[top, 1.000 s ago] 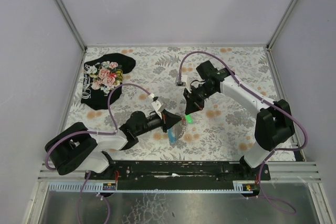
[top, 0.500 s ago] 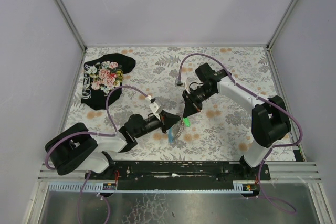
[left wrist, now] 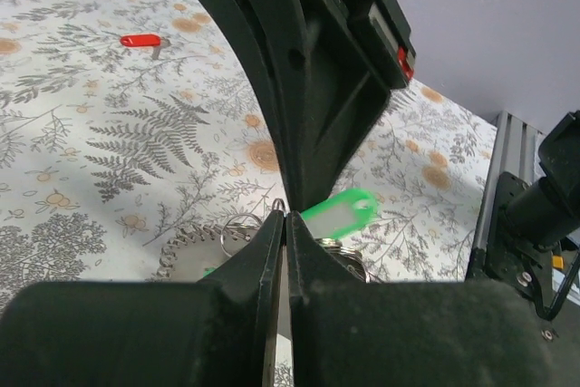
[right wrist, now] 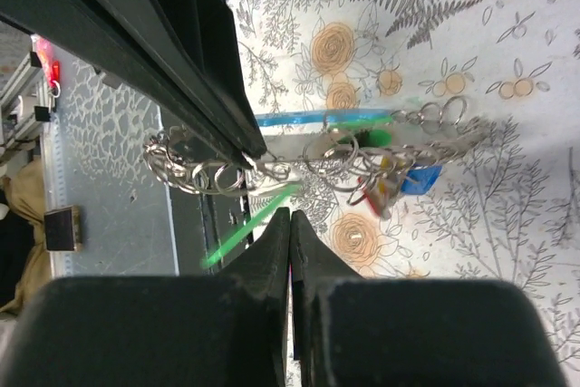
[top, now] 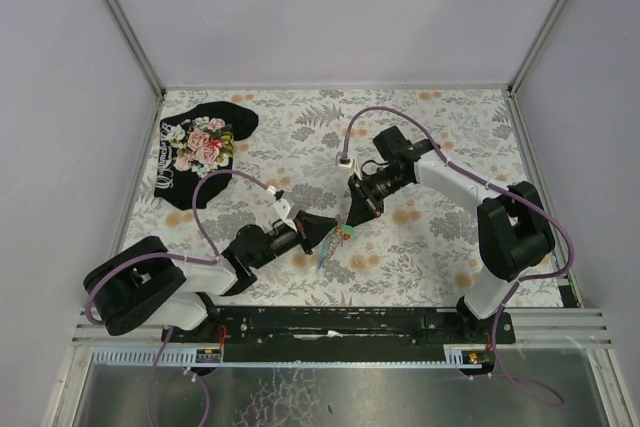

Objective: Remove the keys from the keyring
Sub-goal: Remove the key from the keyring.

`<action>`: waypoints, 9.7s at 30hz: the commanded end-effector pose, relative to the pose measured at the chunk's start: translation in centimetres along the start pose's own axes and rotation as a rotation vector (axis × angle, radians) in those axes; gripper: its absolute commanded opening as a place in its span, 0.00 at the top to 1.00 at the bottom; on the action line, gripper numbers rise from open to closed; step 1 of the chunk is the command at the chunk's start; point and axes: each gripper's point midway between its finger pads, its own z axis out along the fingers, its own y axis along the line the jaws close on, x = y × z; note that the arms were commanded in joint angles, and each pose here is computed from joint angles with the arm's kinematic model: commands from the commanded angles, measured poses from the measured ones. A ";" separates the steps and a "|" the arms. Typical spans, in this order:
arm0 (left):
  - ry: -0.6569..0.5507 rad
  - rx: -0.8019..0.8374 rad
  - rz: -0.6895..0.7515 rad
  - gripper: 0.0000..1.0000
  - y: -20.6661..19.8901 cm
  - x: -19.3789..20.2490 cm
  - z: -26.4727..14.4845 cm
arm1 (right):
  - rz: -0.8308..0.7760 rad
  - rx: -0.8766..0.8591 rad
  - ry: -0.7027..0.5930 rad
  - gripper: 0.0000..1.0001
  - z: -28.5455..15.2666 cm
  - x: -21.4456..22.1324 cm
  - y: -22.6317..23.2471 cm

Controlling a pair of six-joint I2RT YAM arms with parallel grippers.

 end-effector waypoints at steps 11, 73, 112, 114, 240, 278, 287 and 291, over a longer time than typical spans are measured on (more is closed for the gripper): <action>-0.208 0.005 0.002 1.00 -0.6 -4.8 -0.4 | 0.051 -0.071 -0.104 1.00 -1.0 -1.3 1.9; -0.296 0.168 0.118 1.00 -3.6 -9.2 -0.5 | -0.899 -0.121 -0.142 0.76 -1.2 -4.2 6.2; -0.179 0.211 0.052 0.53 -3.2 -6.5 -0.7 | -0.893 0.258 0.516 1.00 -4.8 -1.7 4.4; -0.174 0.226 0.046 0.54 -3.3 -6.4 0.0 | -0.892 0.257 0.515 1.00 -4.7 -1.7 4.6; -0.255 0.253 0.170 1.00 -1.7 -11.0 -0.9 | -0.578 0.015 -0.128 0.95 -5.7 -5.0 9.4; -0.272 0.633 0.187 1.00 -5.1 -20.1 -1.4 | -0.683 0.112 -0.371 0.68 -10.6 -11.3 10.0; -0.273 0.660 0.192 1.00 -5.5 -21.2 -0.9 | -0.671 0.047 -0.400 0.67 -10.7 -11.3 11.7; -0.279 0.658 0.193 1.00 -5.4 -21.4 -0.7 | -0.663 0.044 -0.401 0.68 -10.7 -11.1 12.0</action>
